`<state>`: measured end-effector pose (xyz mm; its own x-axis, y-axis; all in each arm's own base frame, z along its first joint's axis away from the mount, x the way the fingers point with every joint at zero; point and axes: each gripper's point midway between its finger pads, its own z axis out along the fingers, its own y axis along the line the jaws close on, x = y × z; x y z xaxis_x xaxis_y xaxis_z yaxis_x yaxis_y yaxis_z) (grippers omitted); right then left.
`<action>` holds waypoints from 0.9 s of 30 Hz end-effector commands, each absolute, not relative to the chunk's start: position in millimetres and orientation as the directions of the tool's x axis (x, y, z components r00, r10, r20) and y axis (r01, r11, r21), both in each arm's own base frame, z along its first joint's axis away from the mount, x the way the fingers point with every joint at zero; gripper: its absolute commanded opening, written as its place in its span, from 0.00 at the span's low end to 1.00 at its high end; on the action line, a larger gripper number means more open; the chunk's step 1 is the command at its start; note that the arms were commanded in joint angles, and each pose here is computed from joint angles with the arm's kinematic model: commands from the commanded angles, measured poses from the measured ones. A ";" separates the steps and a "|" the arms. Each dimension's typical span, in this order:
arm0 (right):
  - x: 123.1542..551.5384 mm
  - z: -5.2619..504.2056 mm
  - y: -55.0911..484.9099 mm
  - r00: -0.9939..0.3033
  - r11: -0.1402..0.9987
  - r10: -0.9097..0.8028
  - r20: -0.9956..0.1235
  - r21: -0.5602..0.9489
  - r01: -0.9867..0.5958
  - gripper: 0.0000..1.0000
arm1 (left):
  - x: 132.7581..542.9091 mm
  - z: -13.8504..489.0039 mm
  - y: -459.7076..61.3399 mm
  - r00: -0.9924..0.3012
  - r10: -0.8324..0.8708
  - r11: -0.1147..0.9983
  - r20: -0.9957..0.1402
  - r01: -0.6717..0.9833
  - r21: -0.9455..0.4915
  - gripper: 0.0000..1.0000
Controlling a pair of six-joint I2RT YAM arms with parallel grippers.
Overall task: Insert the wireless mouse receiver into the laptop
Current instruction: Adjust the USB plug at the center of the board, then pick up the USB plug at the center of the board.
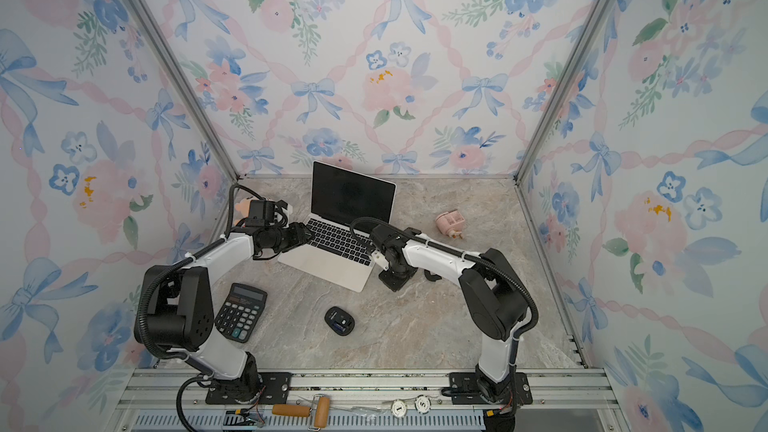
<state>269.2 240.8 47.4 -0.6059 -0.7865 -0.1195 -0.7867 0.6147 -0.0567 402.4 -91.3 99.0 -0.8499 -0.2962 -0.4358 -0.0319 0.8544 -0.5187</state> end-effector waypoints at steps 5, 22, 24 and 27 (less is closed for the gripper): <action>273.9 44.5 232.2 -0.514 0.523 -0.851 -0.108 -0.077 -0.849 0.39 | 400.8 105.6 -91.5 -0.850 -0.274 0.853 -0.450 0.001 -0.522 0.58; 276.4 22.8 231.9 -0.509 0.511 -0.859 -0.052 -0.047 -0.858 0.38 | 402.7 101.4 -91.0 -0.855 -0.272 0.856 -0.442 -0.005 -0.517 0.58; 276.4 21.2 232.1 -0.508 0.510 -0.860 -0.046 -0.045 -0.859 0.36 | 402.3 101.4 -90.7 -0.855 -0.270 0.857 -0.442 -0.005 -0.515 0.58; 275.5 19.4 231.7 -0.509 0.510 -0.860 -0.036 -0.037 -0.859 0.35 | 402.2 100.1 -89.4 -0.856 -0.271 0.859 -0.441 -0.008 -0.512 0.58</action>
